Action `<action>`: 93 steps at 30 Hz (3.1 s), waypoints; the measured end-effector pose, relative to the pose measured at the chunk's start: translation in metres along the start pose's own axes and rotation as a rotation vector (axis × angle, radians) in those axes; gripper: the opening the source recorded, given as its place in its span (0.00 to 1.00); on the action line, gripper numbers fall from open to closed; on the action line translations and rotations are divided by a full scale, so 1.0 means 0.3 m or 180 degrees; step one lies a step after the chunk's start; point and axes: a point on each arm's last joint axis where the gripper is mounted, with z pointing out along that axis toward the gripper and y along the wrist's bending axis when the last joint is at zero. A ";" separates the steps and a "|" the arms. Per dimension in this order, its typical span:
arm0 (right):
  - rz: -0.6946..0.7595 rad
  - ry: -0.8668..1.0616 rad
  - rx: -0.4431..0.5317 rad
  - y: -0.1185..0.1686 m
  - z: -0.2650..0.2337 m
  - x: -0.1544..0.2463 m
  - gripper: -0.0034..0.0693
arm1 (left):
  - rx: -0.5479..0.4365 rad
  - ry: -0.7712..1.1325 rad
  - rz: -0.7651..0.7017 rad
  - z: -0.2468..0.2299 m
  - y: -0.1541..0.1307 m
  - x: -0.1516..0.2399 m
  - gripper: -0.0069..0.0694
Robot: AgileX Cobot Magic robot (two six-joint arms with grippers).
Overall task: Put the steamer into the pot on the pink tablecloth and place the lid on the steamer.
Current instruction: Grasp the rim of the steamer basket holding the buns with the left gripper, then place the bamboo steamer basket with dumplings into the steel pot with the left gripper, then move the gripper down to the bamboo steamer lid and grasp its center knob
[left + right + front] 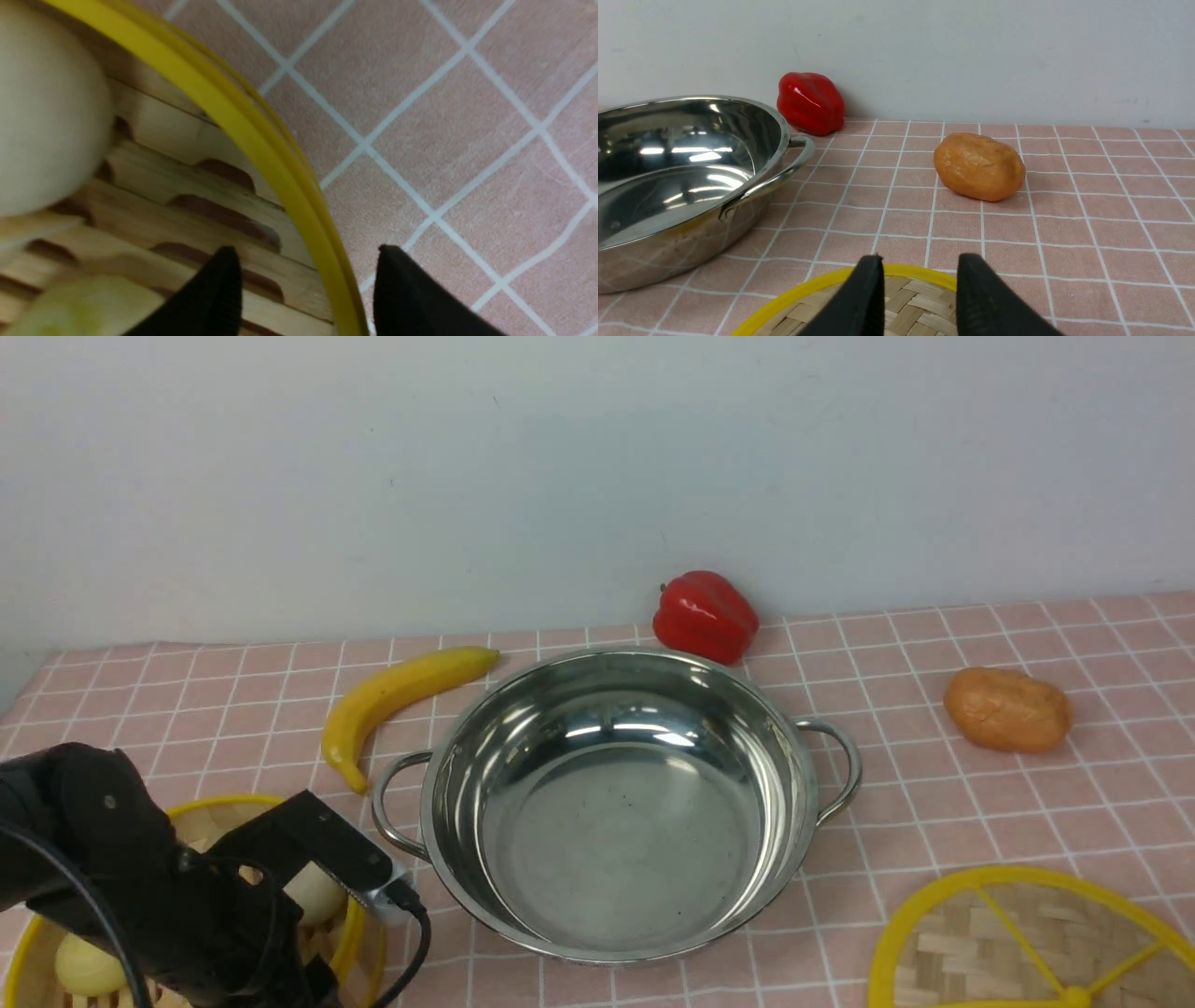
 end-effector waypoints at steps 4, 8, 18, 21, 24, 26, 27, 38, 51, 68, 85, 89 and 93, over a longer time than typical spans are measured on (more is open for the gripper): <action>0.0000 0.0000 0.0000 0.000 0.000 0.000 0.38 | 0.0114 0.0108 -0.0133 0.021 0.003 -0.002 0.33; 0.0000 -0.0003 -0.0001 0.000 0.000 0.000 0.38 | 0.0134 0.0298 -0.0178 0.001 0.005 0.004 0.13; 0.0000 -0.0003 -0.0001 0.000 0.000 0.000 0.38 | -0.0429 0.0032 0.0574 -0.331 -0.016 -0.102 0.13; 0.0000 -0.0003 -0.0001 0.000 0.000 0.000 0.38 | -0.0477 -0.0044 0.0845 -0.405 -0.059 -0.156 0.13; 0.0000 -0.0003 -0.0001 0.000 0.000 0.000 0.38 | -0.0441 -0.0091 0.1139 -0.437 -0.114 -0.201 0.13; 0.0000 -0.0003 -0.0001 0.000 0.000 0.000 0.38 | -0.0417 -0.0156 0.1340 -0.446 -0.155 -0.234 0.13; 0.0000 -0.0003 -0.0001 0.000 0.000 0.000 0.38 | -0.0397 -0.0191 0.1429 -0.449 -0.177 -0.251 0.13; 0.0000 -0.0003 -0.0001 0.000 0.000 0.000 0.38 | -0.0080 -0.0220 0.2023 -0.293 -0.386 -0.522 0.13; 0.0000 -0.0003 -0.0001 0.000 0.000 0.000 0.38 | -0.0015 0.0200 0.1962 -0.026 -0.346 -0.638 0.13; 0.0000 -0.0003 -0.0001 0.000 0.000 0.000 0.38 | 0.0271 0.0275 0.1702 0.057 -0.370 -0.643 0.13; 0.0003 -0.0003 -0.0001 0.000 0.000 0.000 0.38 | 0.0180 0.0323 0.1477 -0.007 -0.366 -0.643 0.81; 0.0003 -0.0003 -0.0001 0.000 0.000 0.000 0.38 | -0.0059 0.0043 0.1394 -0.190 -0.373 -0.673 0.77; 0.0003 -0.0003 -0.0001 0.000 0.000 0.000 0.38 | -0.0343 -0.0470 0.1187 -0.389 -0.373 -0.690 0.35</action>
